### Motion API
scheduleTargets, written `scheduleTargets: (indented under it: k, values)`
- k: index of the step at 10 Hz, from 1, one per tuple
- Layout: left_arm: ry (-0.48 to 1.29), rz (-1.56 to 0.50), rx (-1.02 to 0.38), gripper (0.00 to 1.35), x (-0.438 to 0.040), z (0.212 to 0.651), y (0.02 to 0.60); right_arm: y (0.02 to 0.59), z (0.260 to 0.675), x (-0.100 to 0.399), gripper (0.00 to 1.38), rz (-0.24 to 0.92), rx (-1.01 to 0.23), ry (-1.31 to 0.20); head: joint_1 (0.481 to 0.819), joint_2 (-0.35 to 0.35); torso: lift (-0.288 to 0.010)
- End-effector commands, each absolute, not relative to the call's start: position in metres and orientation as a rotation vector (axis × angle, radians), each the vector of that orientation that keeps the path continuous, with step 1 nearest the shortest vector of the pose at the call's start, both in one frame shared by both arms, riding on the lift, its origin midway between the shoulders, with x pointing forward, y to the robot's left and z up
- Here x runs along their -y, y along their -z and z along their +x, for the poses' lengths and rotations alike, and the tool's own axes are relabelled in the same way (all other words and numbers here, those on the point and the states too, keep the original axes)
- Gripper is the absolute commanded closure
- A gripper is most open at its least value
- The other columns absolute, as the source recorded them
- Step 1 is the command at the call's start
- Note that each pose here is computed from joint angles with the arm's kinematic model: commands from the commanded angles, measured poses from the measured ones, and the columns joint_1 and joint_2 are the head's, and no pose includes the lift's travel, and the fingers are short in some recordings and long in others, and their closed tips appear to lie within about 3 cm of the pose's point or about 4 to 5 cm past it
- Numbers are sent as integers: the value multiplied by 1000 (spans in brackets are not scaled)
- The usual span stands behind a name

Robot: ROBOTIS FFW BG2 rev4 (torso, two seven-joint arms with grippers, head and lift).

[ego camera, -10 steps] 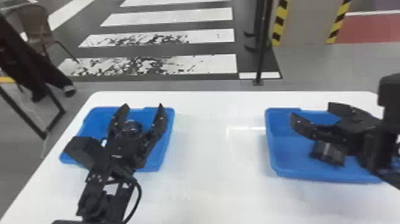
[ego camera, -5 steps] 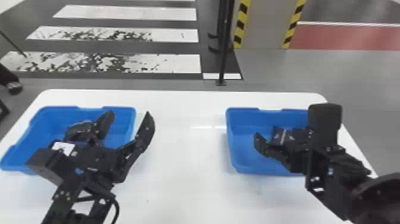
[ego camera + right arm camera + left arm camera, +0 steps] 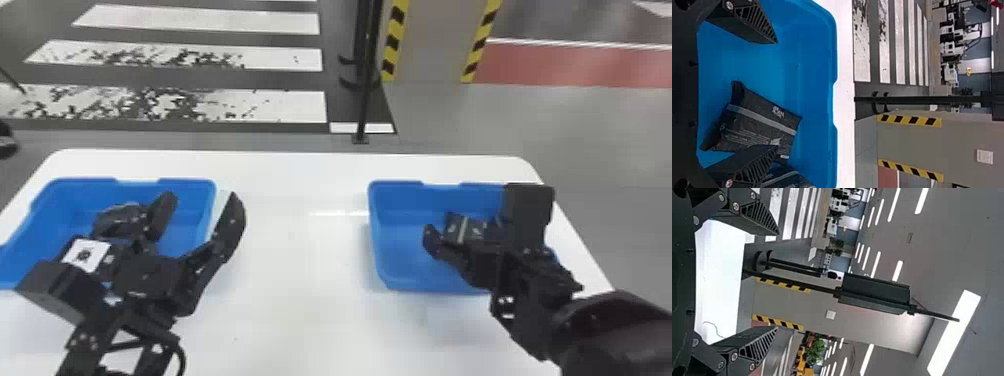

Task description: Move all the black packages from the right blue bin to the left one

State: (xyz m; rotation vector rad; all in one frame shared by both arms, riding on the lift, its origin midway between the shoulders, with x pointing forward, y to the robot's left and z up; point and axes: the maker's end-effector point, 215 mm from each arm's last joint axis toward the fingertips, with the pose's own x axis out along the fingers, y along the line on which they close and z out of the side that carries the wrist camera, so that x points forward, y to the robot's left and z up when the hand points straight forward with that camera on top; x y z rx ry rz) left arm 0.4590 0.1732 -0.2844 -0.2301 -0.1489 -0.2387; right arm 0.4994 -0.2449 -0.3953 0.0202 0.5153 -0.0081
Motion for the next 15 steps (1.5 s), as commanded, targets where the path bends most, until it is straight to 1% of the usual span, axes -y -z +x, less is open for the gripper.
scheduleTargets:
  k: [1, 3, 5, 8, 11, 12, 13, 14, 15]
  values:
    - [238, -236, 155, 236, -173, 459, 282, 394, 498, 250, 82, 29, -515, 41, 695, -83, -169]
    - [235, -239, 158, 236, -175, 459, 282, 408, 495, 260, 81, 29, -551, 90, 695, -92, -169]
    - [234, -239, 158, 236, -175, 458, 282, 428, 496, 285, 79, 27, -600, 151, 695, -104, -169]
    - [233, -241, 156, 237, -176, 458, 284, 435, 506, 291, 79, 50, -610, 150, 695, -131, -169]
    - [230, -251, 151, 237, -177, 458, 287, 444, 512, 290, 96, 67, -626, 140, 695, -130, -169]
    - [228, -251, 156, 237, -178, 458, 286, 449, 514, 290, 165, 74, -637, 132, 695, -130, -169]
    - [227, -255, 156, 237, -178, 458, 287, 453, 516, 292, 429, 86, -650, 115, 695, -129, -169]
    - [226, -256, 153, 237, -178, 458, 288, 454, 516, 292, 941, 83, -658, 110, 695, -126, -169]
    - [225, -258, 153, 237, -179, 458, 289, 453, 515, 292, 1196, 78, -655, 110, 695, -126, -169]
